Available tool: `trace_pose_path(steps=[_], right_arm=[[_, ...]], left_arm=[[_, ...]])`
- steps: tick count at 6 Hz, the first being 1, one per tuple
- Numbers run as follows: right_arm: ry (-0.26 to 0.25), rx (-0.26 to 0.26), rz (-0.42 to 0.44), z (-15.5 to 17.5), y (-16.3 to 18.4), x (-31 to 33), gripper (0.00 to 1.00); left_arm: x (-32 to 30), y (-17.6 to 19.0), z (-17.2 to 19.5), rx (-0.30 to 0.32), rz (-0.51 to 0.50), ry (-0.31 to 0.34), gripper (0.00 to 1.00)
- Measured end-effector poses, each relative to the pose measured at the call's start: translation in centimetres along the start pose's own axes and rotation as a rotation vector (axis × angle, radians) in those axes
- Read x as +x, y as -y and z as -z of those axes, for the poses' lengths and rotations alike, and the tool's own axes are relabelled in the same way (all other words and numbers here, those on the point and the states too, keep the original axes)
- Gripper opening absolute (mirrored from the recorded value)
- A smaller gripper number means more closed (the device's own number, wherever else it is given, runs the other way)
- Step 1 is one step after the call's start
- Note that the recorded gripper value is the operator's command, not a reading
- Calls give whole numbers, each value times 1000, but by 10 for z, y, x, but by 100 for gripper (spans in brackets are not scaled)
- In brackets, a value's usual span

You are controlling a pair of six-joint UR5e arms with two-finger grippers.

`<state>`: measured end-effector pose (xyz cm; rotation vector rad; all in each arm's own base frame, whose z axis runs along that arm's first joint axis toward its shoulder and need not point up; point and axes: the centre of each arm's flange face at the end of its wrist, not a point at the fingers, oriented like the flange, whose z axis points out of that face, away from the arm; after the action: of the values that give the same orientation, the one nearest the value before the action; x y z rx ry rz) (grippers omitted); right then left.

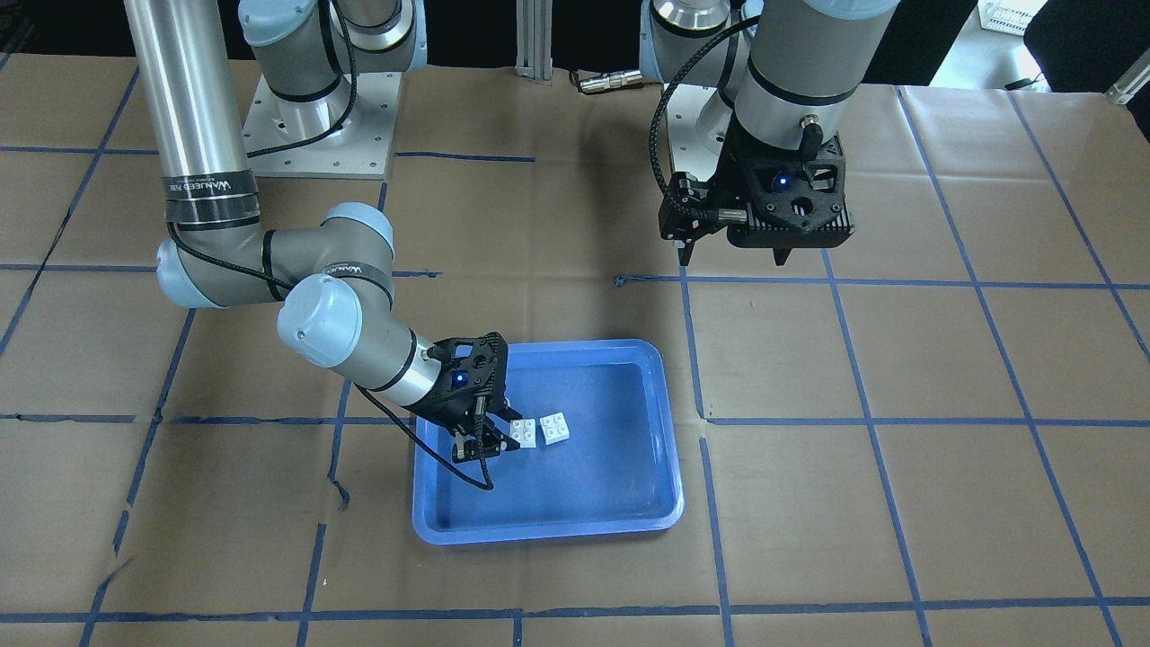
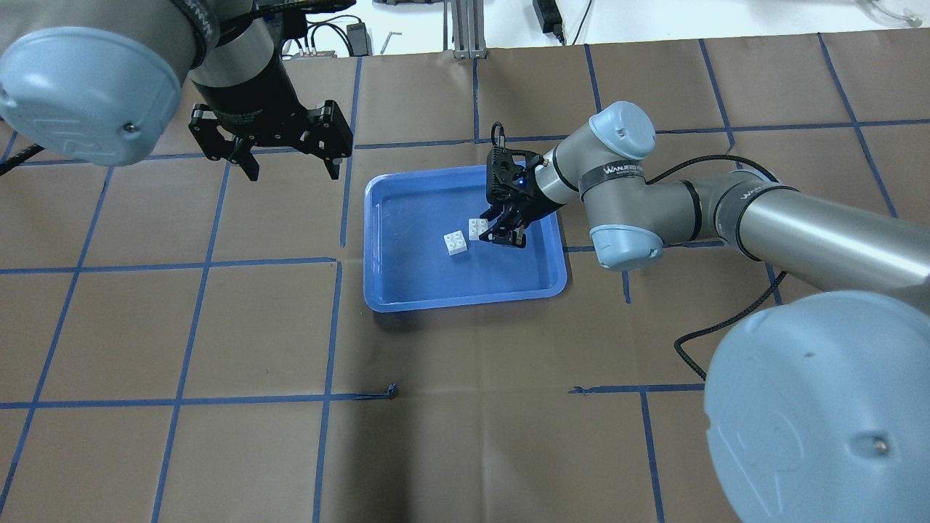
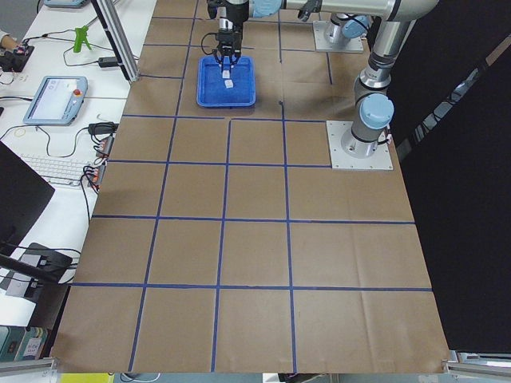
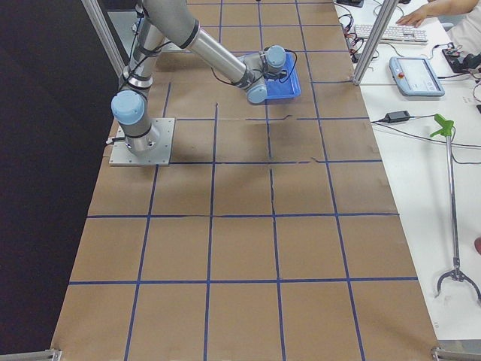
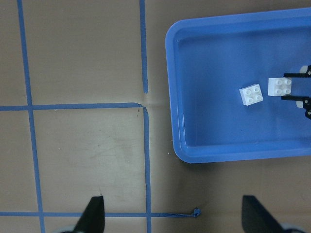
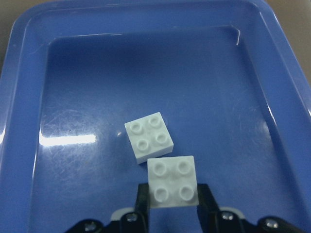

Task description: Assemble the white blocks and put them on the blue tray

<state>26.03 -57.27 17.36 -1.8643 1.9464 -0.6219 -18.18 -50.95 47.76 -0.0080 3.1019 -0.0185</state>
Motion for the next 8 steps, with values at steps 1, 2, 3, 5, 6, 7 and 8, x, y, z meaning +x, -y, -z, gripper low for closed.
trace_pose_path(steps=[1,2,3,5,6,7,8], right_arm=[[3,-9,-10,-5,-4,0,36],[4,-13,-14,-8,-6,0,36],[3,-14,-14,-9,-5,0,36],[9,-15,-9,-11,-1,-3,36],[14,-15,0,-14,4,-6,36],[17,-15,5,-15,7,-8,36],[19,-15,7,-16,8,-9,36]], left_arm=[[-3,1,0,1,8,0,99],[-5,1,0,1,12,0,99],[-6,2,1,1,13,0,99],[-7,0,3,5,15,1,99],[-8,-2,6,11,17,3,99],[-9,-3,7,14,18,3,99],[-14,-3,6,12,26,3,99]])
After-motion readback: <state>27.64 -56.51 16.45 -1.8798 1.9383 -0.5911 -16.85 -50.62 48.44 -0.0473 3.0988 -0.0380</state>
